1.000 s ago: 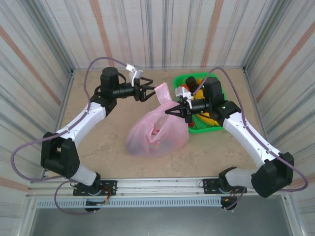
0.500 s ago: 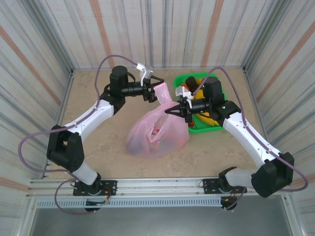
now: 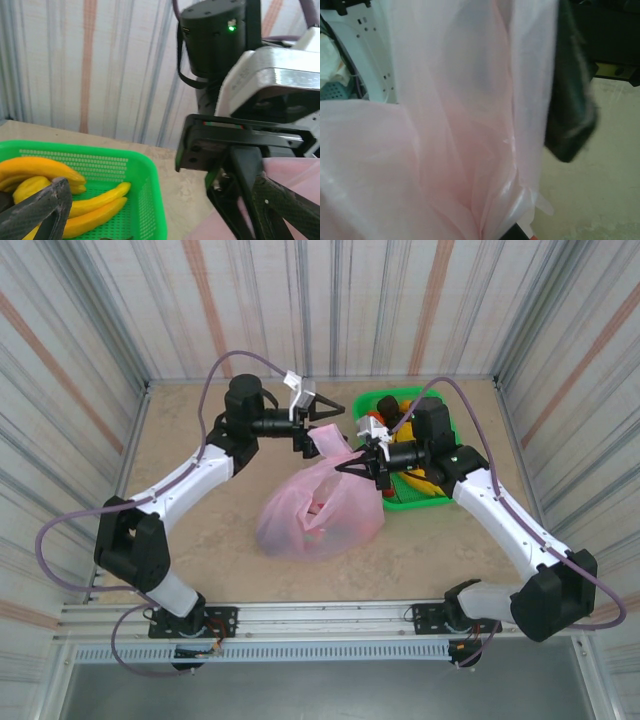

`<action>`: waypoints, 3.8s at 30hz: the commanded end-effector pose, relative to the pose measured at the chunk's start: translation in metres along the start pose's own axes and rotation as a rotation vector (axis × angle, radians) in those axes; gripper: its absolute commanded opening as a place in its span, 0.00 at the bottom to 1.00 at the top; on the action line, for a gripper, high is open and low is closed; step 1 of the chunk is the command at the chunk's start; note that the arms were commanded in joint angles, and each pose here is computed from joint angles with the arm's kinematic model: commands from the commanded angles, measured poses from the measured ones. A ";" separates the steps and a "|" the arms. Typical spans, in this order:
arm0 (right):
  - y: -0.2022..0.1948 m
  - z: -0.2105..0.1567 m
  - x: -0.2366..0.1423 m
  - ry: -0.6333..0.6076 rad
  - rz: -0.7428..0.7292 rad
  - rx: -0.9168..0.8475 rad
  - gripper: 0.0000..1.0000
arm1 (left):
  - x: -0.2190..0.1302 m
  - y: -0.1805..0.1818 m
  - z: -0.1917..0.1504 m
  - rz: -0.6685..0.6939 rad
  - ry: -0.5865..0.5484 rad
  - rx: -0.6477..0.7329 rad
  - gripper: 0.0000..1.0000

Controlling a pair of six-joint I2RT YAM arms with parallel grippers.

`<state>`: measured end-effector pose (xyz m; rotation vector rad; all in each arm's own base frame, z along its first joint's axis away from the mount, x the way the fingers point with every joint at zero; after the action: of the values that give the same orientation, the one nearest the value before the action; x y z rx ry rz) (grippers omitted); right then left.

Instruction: Place the fake fruits into the plastic bag and tie a complex knot

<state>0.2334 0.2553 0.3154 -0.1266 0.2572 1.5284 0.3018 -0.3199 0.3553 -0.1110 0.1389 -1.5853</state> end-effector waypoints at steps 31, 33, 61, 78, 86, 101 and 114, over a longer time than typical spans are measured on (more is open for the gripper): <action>-0.010 0.002 0.000 0.048 -0.096 -0.003 0.00 | -0.009 -0.058 -0.027 0.021 0.360 0.108 0.98; -0.011 0.001 0.000 0.050 -0.100 -0.003 0.00 | -0.008 -0.057 -0.030 0.029 0.372 0.107 0.98; -0.007 0.009 -0.004 0.010 -0.112 -0.030 0.00 | -0.008 -0.046 -0.066 0.047 0.468 0.028 0.62; -0.010 0.002 -0.007 0.042 -0.138 0.008 0.05 | -0.019 -0.047 -0.060 0.066 0.459 0.051 0.14; -0.013 -0.007 -0.014 0.103 -0.180 0.059 0.28 | -0.024 -0.053 -0.058 0.063 0.468 0.104 0.08; 0.013 -0.013 -0.052 0.340 -0.239 0.131 0.77 | -0.023 -0.057 -0.055 0.032 0.460 0.181 0.06; 0.005 0.013 -0.047 0.383 -0.249 0.106 1.00 | -0.022 -0.060 -0.054 0.018 0.458 0.207 0.05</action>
<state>0.2245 0.2113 0.3391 -0.3415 0.5691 1.2444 0.2442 -0.3014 0.3034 0.4007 0.3634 -1.5614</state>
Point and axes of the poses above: each hand's point on the last joint's axis, 136 mm out from that joint toward the fingers, its own x axis out along the fingers, its own y axis along the line the jaws close on, z = x × y, the point moved 2 cm from there along -x, back along the fingers, and after that the axes turned 1 degree about x, right-handed, at the moved point
